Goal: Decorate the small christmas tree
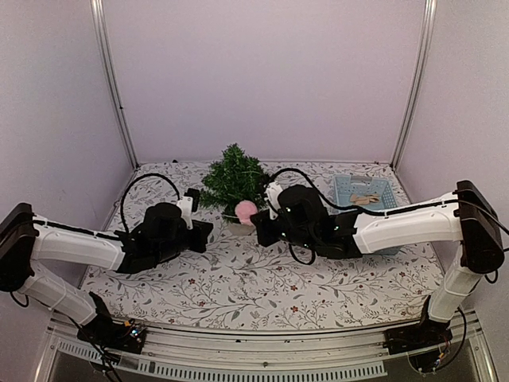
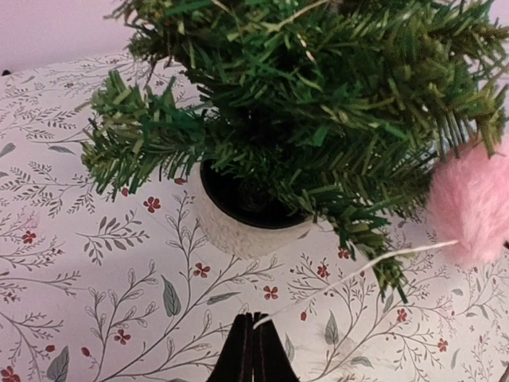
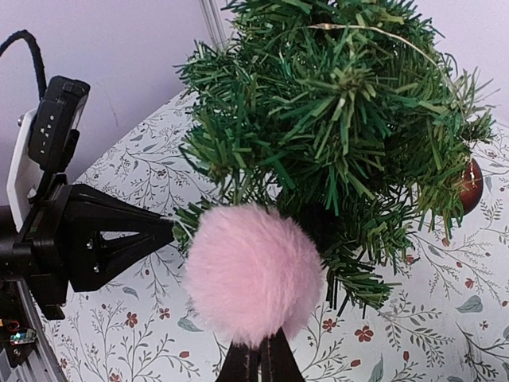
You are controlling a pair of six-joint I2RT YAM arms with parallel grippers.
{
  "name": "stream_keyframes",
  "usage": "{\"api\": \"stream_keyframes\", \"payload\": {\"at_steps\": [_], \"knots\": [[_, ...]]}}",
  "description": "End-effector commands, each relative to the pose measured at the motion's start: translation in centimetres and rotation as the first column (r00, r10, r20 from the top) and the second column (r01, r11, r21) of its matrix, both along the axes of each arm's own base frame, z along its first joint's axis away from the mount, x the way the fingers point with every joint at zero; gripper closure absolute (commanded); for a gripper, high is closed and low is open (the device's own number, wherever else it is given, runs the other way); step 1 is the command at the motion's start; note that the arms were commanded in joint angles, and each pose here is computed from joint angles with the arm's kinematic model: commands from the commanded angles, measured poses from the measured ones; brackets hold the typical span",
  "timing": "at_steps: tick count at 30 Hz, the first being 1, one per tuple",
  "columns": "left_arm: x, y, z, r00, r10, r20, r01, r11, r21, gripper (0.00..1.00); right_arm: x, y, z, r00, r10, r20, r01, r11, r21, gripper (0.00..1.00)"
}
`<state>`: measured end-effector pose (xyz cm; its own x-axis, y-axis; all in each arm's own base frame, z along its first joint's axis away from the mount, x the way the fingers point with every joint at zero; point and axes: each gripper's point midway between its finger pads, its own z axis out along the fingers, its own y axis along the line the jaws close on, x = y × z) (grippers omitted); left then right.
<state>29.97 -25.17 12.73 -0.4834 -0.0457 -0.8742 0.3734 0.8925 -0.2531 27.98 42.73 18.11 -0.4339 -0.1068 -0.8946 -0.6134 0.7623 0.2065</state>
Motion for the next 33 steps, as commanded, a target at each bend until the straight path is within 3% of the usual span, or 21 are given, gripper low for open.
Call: {"api": "stream_keyframes", "payload": {"at_steps": [1, 16, 33], "knots": [[-0.7, -1.4, -1.0, 0.996, -0.081, -0.037, 0.082, 0.996, 0.023, 1.0, 0.5, 0.6, 0.2, 1.0, -0.026, 0.014, 0.025, 0.999, 0.019, 1.0], [-2.4, -6.6, 0.3, 0.965, -0.26, -0.025, 0.26, 0.966, -0.001, 1.0, 0.5, 1.2, -0.3, 1.0, -0.008, 0.007, 0.008, 1.0, 0.022, 1.0], [-2.0, -8.2, 3.1, 0.954, -0.298, -0.016, 0.297, 0.953, -0.053, 1.0, 0.7, 1.2, -0.7, 1.0, -0.018, 0.003, 0.018, 1.0, 0.015, 1.0]]}}
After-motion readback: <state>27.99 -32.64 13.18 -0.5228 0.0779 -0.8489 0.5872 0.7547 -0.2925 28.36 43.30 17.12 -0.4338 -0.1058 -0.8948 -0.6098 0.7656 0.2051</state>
